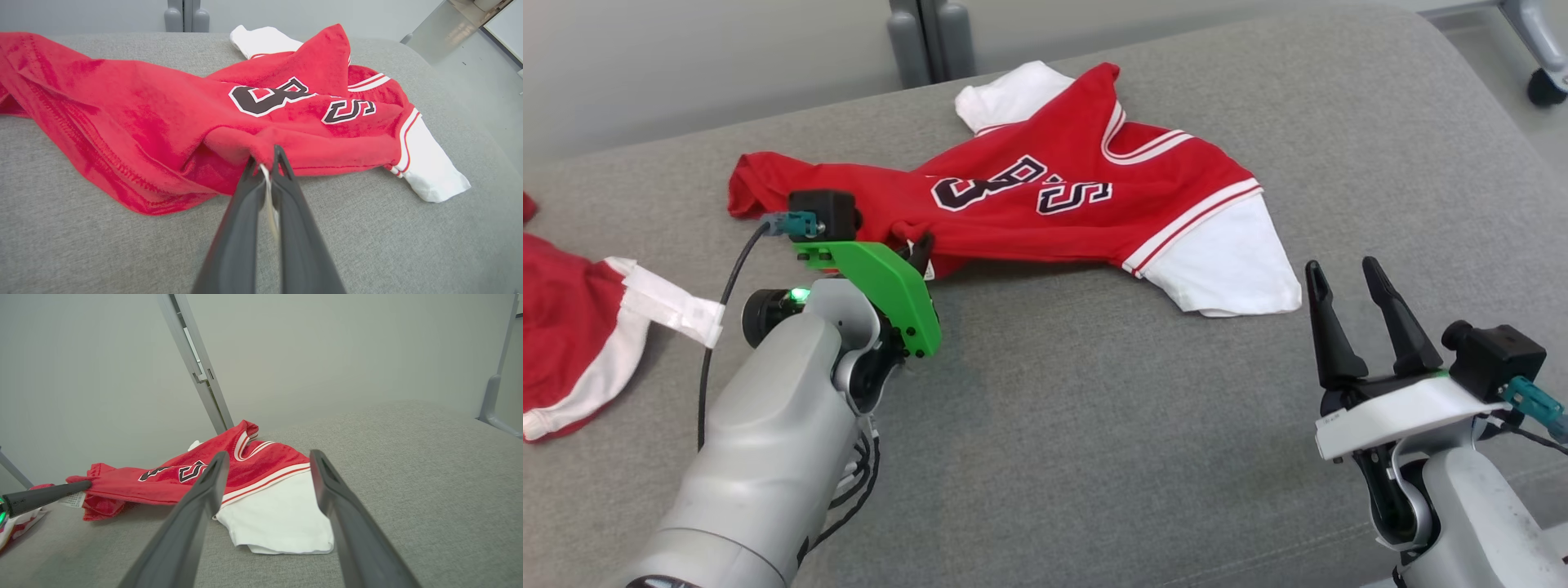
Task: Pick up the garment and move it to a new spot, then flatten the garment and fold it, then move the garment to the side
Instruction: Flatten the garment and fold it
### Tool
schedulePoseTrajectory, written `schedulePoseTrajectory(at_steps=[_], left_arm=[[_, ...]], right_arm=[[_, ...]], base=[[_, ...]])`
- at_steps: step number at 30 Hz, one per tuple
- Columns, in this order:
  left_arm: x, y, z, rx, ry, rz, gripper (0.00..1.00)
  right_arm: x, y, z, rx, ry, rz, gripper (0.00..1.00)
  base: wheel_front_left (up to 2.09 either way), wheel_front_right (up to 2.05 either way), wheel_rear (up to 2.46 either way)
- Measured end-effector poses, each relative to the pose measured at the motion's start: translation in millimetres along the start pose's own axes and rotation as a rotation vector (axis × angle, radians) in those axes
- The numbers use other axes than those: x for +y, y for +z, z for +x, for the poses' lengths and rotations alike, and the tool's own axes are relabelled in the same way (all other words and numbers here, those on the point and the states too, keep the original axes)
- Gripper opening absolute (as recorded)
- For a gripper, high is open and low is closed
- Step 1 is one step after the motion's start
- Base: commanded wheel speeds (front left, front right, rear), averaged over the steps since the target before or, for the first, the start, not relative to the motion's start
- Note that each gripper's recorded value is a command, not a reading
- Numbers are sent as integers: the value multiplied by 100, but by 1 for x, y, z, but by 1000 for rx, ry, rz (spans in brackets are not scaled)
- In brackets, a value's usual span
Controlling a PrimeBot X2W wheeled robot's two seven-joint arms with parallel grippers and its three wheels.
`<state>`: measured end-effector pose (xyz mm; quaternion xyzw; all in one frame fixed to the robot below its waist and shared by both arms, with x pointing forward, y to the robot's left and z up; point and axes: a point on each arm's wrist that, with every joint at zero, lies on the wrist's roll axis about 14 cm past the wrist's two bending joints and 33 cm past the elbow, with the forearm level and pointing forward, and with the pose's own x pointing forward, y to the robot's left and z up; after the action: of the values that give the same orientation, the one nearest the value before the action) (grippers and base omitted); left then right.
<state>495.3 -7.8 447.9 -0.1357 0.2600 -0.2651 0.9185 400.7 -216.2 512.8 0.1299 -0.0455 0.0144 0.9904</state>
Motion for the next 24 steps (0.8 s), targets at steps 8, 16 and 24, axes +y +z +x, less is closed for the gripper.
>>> schedulePoseTrajectory(at_steps=[8,16,24], left_arm=[[27,15,-56,-48,41,71,0],[60,-25,-127,-23,202,4,0],[66,-96,-148,29,302,-65,100]], right_arm=[[19,1,4,-7,53,12,100],[34,-2,11,2,105,9,100],[32,-10,14,30,117,-13,100]], base=[[0,0,0],[0,0,0],[0,0,0]])
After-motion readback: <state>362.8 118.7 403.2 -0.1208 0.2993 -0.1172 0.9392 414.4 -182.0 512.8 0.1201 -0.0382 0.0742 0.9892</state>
